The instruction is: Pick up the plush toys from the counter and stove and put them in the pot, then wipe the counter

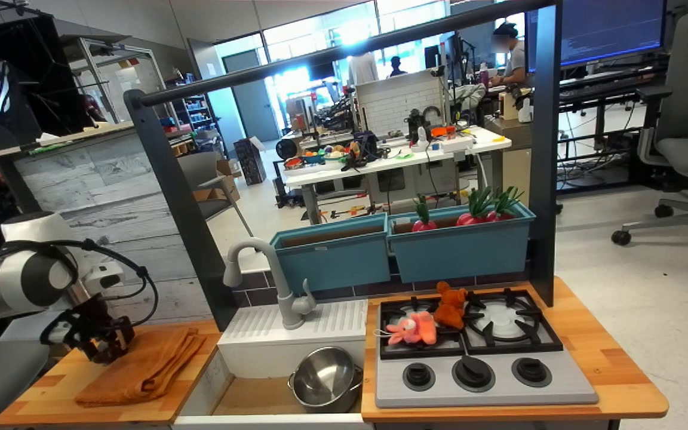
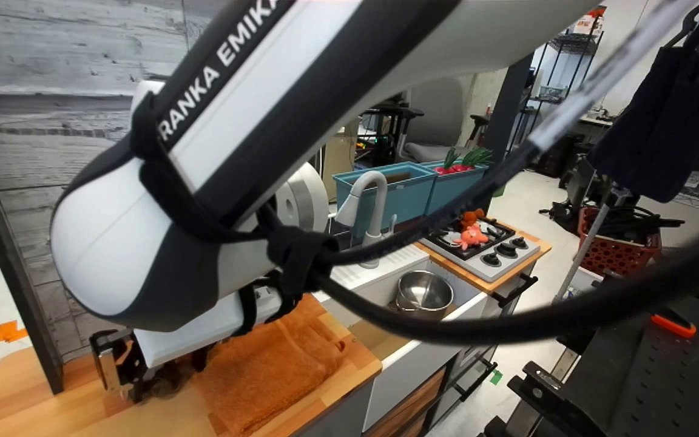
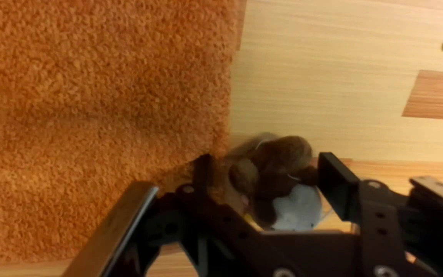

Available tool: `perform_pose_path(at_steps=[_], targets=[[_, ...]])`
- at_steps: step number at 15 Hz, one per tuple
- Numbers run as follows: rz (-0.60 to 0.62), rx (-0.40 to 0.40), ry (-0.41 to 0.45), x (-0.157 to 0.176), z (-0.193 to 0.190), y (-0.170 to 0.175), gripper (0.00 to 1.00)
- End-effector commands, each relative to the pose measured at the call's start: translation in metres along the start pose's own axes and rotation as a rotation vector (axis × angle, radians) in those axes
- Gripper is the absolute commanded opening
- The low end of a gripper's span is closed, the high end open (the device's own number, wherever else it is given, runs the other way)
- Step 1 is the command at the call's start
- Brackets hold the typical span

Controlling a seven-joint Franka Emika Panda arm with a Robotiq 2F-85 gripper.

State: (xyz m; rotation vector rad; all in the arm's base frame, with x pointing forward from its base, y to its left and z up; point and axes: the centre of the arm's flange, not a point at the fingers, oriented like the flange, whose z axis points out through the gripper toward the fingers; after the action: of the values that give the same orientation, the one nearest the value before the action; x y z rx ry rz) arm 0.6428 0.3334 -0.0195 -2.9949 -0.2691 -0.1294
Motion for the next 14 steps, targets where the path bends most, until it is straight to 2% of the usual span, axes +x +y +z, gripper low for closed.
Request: perform_pose_path(at_steps=[1, 5, 7, 9, 14], targets=[[-0.013, 0.032, 0.018, 0.021, 0.018, -0.011, 0.42], [-0.029, 0.041, 0.041, 0.021, 0.010, -0.014, 0.12], [-0.047, 0.042, 0.045, 0.016, 0.002, -0.016, 0.00], [-0.068, 0.042, 0.049, 0.006, -0.009, -0.017, 0.03], [-0.106, 0.040, 0.100, -0.008, -0.031, -0.006, 0.03]])
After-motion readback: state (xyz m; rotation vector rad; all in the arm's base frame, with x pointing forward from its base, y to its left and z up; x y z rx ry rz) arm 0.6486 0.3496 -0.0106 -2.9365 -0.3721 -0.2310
